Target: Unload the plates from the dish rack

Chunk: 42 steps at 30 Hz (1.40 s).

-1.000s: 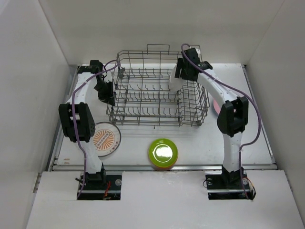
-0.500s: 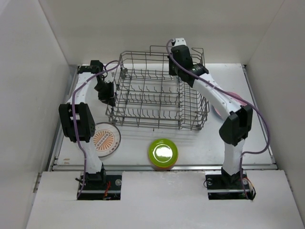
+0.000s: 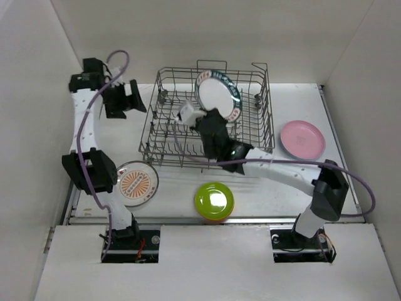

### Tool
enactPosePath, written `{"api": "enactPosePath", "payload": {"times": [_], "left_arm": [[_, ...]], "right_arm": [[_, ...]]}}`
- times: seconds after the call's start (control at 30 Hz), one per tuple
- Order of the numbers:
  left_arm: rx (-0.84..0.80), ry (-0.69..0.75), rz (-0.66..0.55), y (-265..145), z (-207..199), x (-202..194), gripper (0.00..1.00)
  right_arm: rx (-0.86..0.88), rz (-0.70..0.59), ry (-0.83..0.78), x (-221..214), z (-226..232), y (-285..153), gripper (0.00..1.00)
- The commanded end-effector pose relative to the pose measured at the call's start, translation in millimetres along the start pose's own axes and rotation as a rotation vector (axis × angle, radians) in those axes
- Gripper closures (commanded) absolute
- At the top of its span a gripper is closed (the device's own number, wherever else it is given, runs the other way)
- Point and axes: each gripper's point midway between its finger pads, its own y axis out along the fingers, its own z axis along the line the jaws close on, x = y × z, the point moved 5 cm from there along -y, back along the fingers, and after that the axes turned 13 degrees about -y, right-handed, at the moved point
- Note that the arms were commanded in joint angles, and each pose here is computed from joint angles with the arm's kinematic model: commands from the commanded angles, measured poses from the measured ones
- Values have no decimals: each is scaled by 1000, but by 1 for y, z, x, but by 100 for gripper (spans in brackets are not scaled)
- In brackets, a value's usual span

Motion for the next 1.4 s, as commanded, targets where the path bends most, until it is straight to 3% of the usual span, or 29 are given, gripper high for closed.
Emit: {"api": "enactPosePath", "payload": {"times": [0.0,0.17,0.2,0.33,0.43,0.53,0.67,1.13,1.23,1.3,1.33,1.37], "left_arm": [[-223,1,-182,-90,-27,10,4],[-461,92,-93,-106,-61,-13,1],[-461,162,-67,-100,-69,-23,1],[-364,214,1,-77,-67,-40,1],[-279,180,79,-57,-53,-41,1],[-283,167,152,-48,-48,-47,2],[-333,181,165,-48,-54,-51,2],[-383,231,303,-29,-64,-83,25],[-403,225,310,-28,-68,-79,47],[-404,226,308,-32,-70,-77,71],[-404,226,308,-32,-70,-77,92],[-404,228,306,-35,-71,-77,100]], "right_arm": [[-158,140,-237,-28,14,-17,100],[-110,72,-314,-15,61,-39,100],[-115,67,-362,-11,65,-42,100],[-131,5,-401,6,92,-50,100],[-137,-38,-390,21,101,-60,100],[-117,-81,-412,32,117,-69,100],[-107,-103,-421,36,128,-70,100],[-105,-193,-376,71,131,-75,100],[-95,-233,-355,81,134,-84,100],[-91,-253,-344,87,135,-92,100],[-88,-252,-353,87,139,-91,100],[-85,-260,-351,91,138,-95,100]]}}
